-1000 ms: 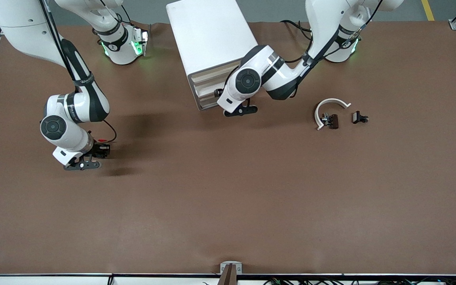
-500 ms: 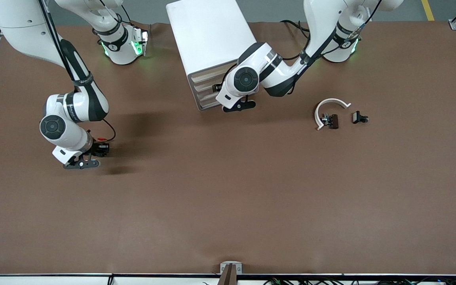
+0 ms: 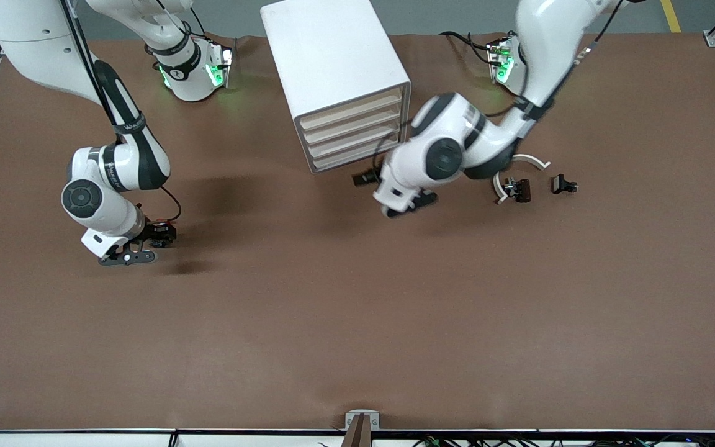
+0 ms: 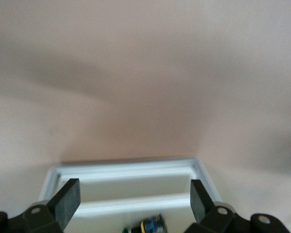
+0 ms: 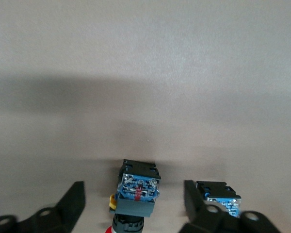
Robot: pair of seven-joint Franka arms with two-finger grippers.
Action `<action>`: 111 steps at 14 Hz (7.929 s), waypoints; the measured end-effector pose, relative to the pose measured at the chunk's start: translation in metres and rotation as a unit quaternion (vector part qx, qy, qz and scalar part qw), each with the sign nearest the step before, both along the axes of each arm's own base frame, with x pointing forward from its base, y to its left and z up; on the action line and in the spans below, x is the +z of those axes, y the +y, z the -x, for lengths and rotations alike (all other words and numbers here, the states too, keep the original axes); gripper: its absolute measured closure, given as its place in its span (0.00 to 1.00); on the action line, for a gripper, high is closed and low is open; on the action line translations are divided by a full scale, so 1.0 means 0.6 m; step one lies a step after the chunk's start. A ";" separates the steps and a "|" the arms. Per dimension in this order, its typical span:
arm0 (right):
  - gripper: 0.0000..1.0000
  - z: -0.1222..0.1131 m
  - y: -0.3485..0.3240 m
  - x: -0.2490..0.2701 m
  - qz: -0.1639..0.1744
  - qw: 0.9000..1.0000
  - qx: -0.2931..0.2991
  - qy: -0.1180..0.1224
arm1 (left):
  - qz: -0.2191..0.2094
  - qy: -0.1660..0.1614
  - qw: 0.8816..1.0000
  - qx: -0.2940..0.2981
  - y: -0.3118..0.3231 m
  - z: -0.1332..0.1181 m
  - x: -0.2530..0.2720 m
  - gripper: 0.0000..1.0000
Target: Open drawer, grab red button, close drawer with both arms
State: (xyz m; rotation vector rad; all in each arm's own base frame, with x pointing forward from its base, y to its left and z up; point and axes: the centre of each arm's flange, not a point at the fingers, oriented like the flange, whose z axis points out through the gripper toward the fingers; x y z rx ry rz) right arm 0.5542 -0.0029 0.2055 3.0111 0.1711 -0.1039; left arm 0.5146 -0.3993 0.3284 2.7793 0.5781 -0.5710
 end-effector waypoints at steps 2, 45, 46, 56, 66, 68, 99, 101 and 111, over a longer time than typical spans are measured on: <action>0.00 -0.006 0.018 0.034 0.001 1.000 0.008 -0.004 | -0.014 -0.027 0.999 0.025 0.092 -0.087 0.051 0.00; 0.00 0.047 0.544 0.508 -0.042 0.958 -0.281 -0.039 | -0.150 -0.163 0.961 -0.168 0.602 0.006 0.523 0.00; 0.00 0.047 0.544 0.507 -0.042 0.958 -0.281 -0.038 | -0.150 -0.163 0.961 -0.169 0.601 0.007 0.523 0.00; 0.00 0.046 0.544 0.506 -0.042 0.958 -0.281 -0.038 | -0.148 -0.165 0.959 -0.179 0.582 0.007 0.519 0.00; 0.00 0.046 0.546 0.506 -0.042 0.958 -0.282 -0.037 | -0.148 -0.165 0.958 -0.181 0.578 0.005 0.510 0.00; 0.00 0.043 0.540 0.504 -0.041 0.957 -0.286 -0.037 | -0.147 -0.165 0.958 -0.185 0.572 0.004 0.508 0.00; 0.00 0.015 -0.003 0.719 -0.065 0.995 -0.056 -0.048 | -0.147 -0.164 0.958 -0.185 0.572 0.003 0.506 0.00; 0.00 0.015 -0.004 0.721 -0.065 0.995 -0.056 -0.049 | -0.147 -0.164 0.958 -0.186 0.569 0.004 0.506 0.00; 0.00 0.014 -0.023 0.730 -0.065 0.994 -0.067 -0.056 | -0.147 -0.166 0.955 -0.197 0.534 0.008 0.506 0.00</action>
